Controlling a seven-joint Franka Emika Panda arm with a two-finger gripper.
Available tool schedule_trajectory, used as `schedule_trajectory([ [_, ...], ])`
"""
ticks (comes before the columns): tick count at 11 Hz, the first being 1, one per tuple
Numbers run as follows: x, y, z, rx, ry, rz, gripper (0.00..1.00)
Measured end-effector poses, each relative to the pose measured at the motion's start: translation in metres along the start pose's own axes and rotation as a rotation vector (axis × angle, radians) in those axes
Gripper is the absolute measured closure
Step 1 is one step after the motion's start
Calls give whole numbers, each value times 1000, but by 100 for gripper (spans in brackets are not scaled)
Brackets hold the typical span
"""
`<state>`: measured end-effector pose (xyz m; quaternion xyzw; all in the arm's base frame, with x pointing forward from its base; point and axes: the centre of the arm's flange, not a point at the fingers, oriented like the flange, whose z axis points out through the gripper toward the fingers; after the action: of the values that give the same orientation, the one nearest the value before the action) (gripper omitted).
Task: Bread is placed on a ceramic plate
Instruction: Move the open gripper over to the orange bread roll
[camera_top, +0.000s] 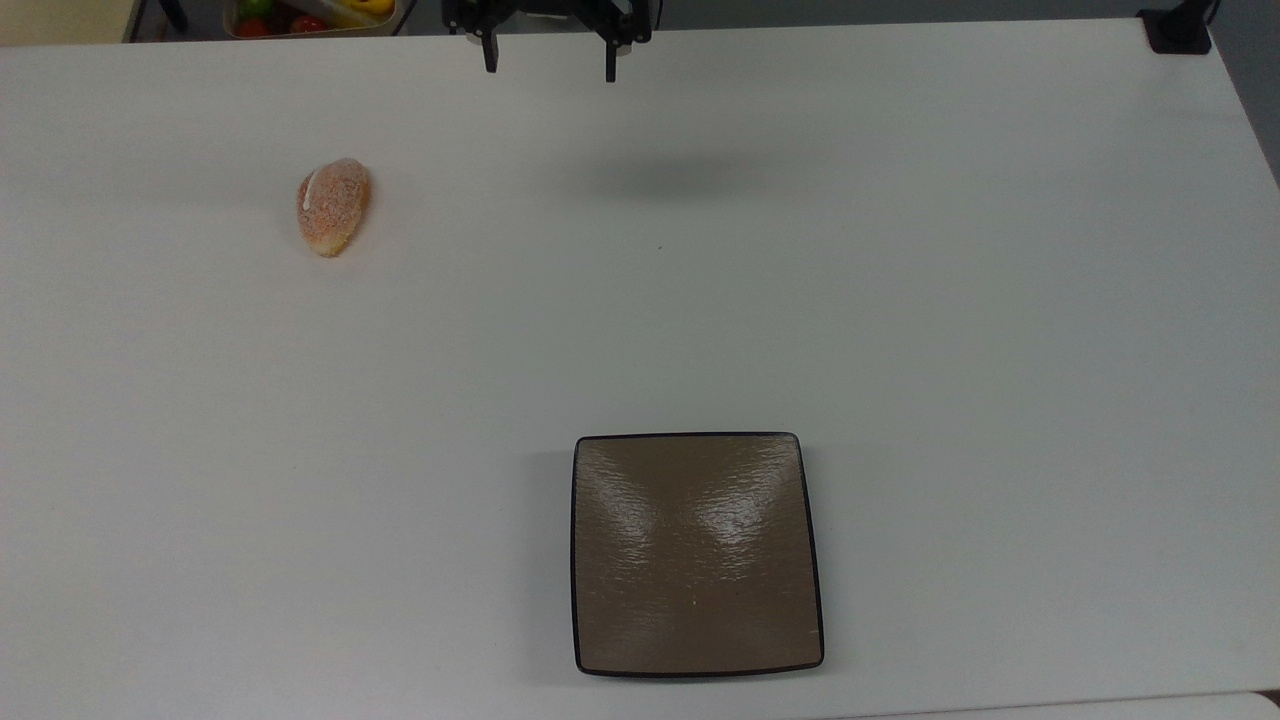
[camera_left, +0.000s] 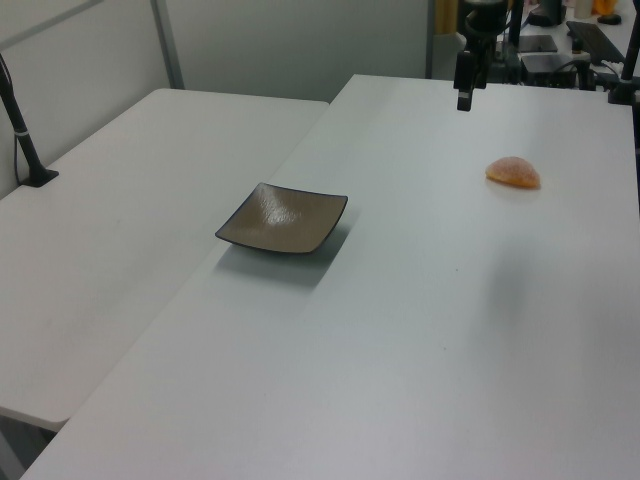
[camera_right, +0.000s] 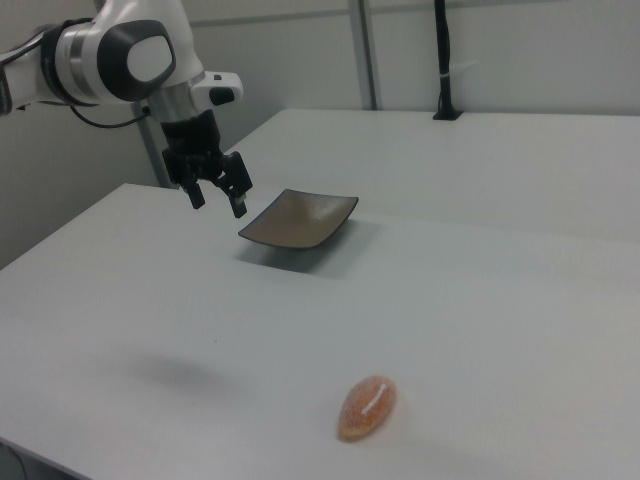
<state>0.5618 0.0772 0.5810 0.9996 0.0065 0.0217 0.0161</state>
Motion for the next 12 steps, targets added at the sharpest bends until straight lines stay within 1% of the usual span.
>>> schedule_trajectory([
  [9, 1, 14, -1, -1, 2, 25, 0],
  [12, 1, 32, -4, -5, 8, 26, 0],
])
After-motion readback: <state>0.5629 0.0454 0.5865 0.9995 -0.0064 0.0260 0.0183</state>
